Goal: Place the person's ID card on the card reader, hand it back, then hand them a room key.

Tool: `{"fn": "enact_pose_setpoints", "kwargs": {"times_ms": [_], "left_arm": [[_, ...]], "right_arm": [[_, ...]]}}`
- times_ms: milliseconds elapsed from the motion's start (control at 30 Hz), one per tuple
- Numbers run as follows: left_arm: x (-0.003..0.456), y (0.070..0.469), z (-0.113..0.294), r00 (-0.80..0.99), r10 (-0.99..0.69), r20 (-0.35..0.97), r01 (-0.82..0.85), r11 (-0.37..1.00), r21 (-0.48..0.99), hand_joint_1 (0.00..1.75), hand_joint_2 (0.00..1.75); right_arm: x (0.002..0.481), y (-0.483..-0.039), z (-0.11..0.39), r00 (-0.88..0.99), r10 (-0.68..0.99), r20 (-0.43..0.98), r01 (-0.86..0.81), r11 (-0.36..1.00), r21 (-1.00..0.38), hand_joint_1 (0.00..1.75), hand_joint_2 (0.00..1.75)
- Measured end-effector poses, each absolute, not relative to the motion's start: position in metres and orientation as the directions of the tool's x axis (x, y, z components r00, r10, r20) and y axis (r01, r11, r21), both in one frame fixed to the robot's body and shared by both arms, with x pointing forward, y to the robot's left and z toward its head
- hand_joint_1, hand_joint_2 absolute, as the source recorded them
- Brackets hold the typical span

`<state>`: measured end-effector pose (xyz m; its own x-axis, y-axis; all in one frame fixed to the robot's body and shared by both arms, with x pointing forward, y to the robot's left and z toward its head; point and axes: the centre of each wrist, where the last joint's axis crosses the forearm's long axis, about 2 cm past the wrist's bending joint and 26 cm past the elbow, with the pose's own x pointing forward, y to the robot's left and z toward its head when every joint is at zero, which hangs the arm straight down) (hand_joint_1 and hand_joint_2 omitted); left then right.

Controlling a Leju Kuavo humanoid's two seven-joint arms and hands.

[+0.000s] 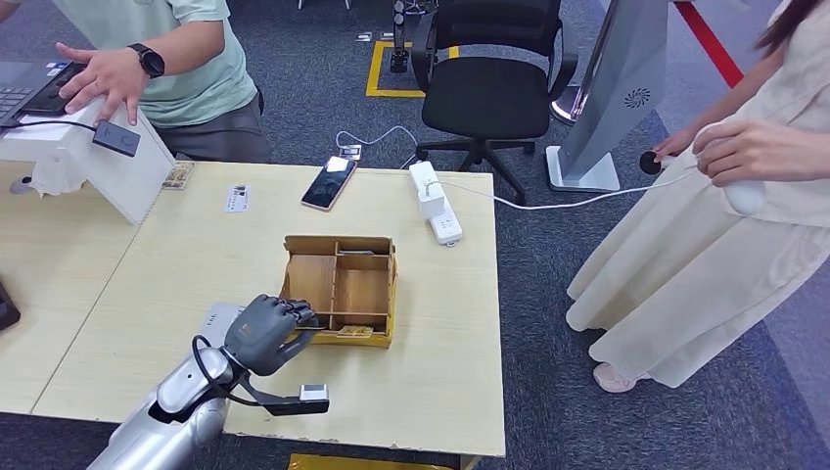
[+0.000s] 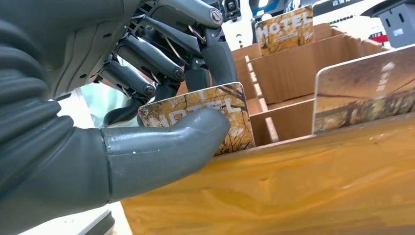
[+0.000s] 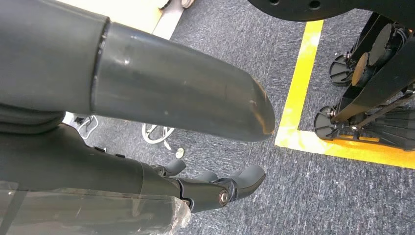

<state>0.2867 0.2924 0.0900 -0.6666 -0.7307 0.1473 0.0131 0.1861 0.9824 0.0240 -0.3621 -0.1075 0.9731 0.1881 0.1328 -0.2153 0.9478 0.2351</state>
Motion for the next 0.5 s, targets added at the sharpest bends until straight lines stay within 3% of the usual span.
{"fn": "enact_pose_setpoints", "kwargs": {"times_ms": [500], "left_arm": [[0.314,0.275,0.122,-0.677,-0.728,0.110,-0.097,0.236,0.967,1.75,1.75]], "right_arm": [[0.023,-0.363,-0.107,0.971,0.195,0.135,-0.223,0.944,0.243,0.00,0.00]]}}
